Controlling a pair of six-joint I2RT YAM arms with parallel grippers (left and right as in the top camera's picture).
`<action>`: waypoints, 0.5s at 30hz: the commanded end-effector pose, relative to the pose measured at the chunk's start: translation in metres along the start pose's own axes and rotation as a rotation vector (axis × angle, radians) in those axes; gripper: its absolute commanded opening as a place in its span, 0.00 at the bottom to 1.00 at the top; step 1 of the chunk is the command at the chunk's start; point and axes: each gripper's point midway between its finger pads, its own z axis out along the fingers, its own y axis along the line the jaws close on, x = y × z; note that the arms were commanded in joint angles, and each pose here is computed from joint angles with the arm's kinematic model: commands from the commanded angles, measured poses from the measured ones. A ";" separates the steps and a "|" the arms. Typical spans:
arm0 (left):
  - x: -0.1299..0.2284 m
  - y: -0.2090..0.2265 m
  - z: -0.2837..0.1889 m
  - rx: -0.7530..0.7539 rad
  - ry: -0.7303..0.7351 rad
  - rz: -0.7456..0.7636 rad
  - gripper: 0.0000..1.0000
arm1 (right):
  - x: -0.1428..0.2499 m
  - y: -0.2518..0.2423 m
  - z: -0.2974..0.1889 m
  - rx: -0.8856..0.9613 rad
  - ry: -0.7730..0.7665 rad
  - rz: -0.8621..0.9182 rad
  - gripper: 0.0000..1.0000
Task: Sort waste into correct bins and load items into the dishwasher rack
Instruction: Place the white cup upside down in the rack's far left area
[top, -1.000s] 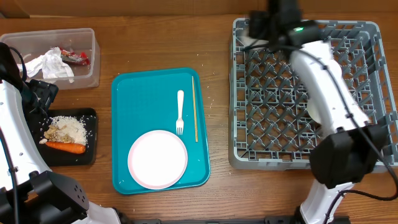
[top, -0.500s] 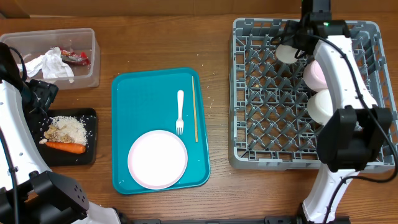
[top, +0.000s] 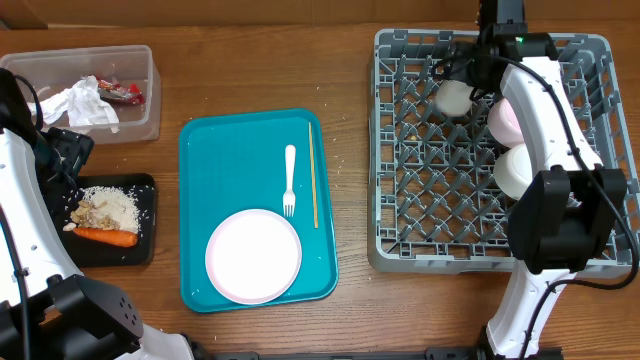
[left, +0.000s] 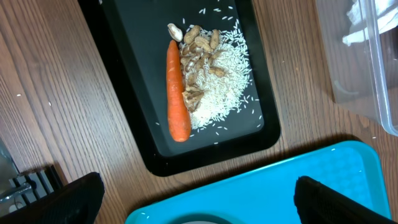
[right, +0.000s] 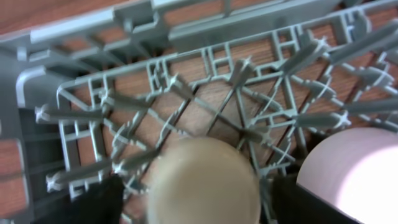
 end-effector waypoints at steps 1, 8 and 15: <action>-0.002 0.001 0.000 -0.011 -0.013 -0.015 1.00 | -0.007 0.011 -0.023 -0.059 -0.025 0.003 0.87; -0.002 0.001 0.000 -0.011 -0.013 -0.015 1.00 | -0.016 0.038 -0.123 -0.204 -0.132 -0.022 1.00; -0.002 0.001 0.000 -0.011 -0.013 -0.015 1.00 | 0.027 0.127 -0.188 -0.566 -0.061 -0.152 1.00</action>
